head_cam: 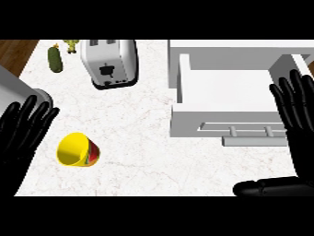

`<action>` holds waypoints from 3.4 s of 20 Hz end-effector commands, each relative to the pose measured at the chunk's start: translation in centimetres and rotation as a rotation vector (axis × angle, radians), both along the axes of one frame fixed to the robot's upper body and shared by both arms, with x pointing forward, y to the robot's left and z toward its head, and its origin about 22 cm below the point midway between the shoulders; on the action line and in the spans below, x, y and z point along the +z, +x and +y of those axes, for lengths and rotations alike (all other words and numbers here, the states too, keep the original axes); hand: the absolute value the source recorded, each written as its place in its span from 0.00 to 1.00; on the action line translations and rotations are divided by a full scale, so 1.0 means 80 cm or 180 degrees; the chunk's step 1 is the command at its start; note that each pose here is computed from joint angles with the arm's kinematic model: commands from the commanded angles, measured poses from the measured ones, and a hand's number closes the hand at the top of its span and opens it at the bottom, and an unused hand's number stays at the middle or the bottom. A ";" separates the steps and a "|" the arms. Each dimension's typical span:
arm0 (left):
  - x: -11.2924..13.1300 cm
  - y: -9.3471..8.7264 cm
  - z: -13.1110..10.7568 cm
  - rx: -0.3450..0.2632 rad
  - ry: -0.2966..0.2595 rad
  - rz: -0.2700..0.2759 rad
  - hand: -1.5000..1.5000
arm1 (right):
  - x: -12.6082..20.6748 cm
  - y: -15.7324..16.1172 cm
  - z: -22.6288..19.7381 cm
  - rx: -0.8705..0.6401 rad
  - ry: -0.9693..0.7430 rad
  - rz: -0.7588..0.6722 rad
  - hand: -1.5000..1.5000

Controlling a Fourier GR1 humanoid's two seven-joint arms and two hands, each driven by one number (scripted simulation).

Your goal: Pick up the cup, place it into the drawer and close the drawer

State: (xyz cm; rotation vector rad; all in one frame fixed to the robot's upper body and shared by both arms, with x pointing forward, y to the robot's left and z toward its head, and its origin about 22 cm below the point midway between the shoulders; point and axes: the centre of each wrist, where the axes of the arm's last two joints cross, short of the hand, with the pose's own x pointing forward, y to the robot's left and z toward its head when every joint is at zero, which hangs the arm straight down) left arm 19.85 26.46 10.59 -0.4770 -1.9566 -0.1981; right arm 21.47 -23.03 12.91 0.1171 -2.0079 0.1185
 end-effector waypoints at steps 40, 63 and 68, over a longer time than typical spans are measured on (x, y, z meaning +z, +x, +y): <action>-0.105 0.027 0.084 0.0507 0.0313 0.0694 0.00 | 0.001 0.018 -0.003 0.0031 0.0001 -0.0027 0.00; -0.253 0.029 0.079 0.0588 0.0278 0.0878 0.00 | 0.011 0.003 -0.025 0.0143 0.0039 0.0043 0.00; -0.278 0.037 0.089 0.0623 0.0362 0.0934 0.00 | 0.014 0.013 0.006 0.0120 -0.0023 0.0042 0.00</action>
